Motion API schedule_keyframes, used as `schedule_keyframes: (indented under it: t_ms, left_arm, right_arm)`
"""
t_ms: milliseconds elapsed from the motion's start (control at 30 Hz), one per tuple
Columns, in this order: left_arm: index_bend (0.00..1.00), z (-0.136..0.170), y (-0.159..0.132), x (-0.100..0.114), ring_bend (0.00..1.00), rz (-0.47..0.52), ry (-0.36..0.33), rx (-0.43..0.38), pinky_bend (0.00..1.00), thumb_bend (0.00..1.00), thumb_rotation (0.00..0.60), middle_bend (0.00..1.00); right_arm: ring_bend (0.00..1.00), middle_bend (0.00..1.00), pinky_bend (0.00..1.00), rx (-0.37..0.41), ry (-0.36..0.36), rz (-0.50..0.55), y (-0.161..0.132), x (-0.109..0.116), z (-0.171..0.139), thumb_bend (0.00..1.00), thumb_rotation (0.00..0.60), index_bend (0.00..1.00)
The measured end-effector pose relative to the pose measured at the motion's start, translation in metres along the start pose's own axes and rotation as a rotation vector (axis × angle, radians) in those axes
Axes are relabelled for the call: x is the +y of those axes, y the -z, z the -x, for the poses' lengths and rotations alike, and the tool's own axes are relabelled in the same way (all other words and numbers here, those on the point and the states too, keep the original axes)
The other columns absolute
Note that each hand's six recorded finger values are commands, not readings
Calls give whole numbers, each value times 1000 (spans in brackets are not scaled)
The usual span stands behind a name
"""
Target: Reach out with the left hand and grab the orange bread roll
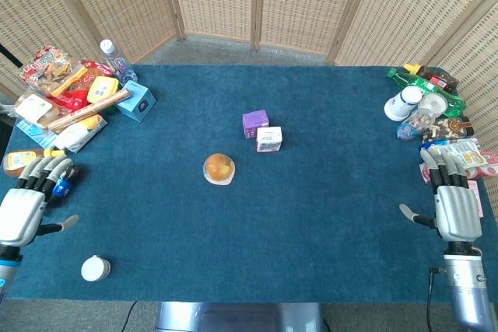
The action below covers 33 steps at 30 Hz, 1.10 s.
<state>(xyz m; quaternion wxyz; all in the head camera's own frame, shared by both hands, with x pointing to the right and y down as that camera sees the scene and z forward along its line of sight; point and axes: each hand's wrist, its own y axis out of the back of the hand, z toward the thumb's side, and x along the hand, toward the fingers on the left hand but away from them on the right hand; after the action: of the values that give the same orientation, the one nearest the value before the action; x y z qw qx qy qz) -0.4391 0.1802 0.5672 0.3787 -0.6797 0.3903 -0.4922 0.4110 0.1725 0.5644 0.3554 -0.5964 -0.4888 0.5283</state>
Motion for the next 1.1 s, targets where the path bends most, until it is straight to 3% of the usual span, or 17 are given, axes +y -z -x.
schedule_keyframes:
  t_ms: [233, 433, 733, 1100]
  left_arm:
    - [24, -43, -30, -22, 0, -37, 143, -77, 0, 76, 600, 0]
    - [24, -93, -79, -50, 0, -68, 266, -153, 0, 76, 600, 0]
    - [31, -150, -164, -73, 0, -82, 317, -255, 0, 76, 600, 0]
    - [35, -185, -216, -89, 0, -105, 395, -255, 0, 78, 600, 0]
  right_arm:
    - [0, 0, 0, -4, 0, 5, 1, 0, 0, 0, 600, 0]
    - [0, 0, 0, -12, 0, 14, 3, 1, 0, 0, 600, 0]
    - [0, 0, 0, -20, 1, 28, 6, 2, 1, 0, 600, 0]
    - [0, 0, 0, -21, -3, 42, 7, 2, 2, 0, 600, 0]
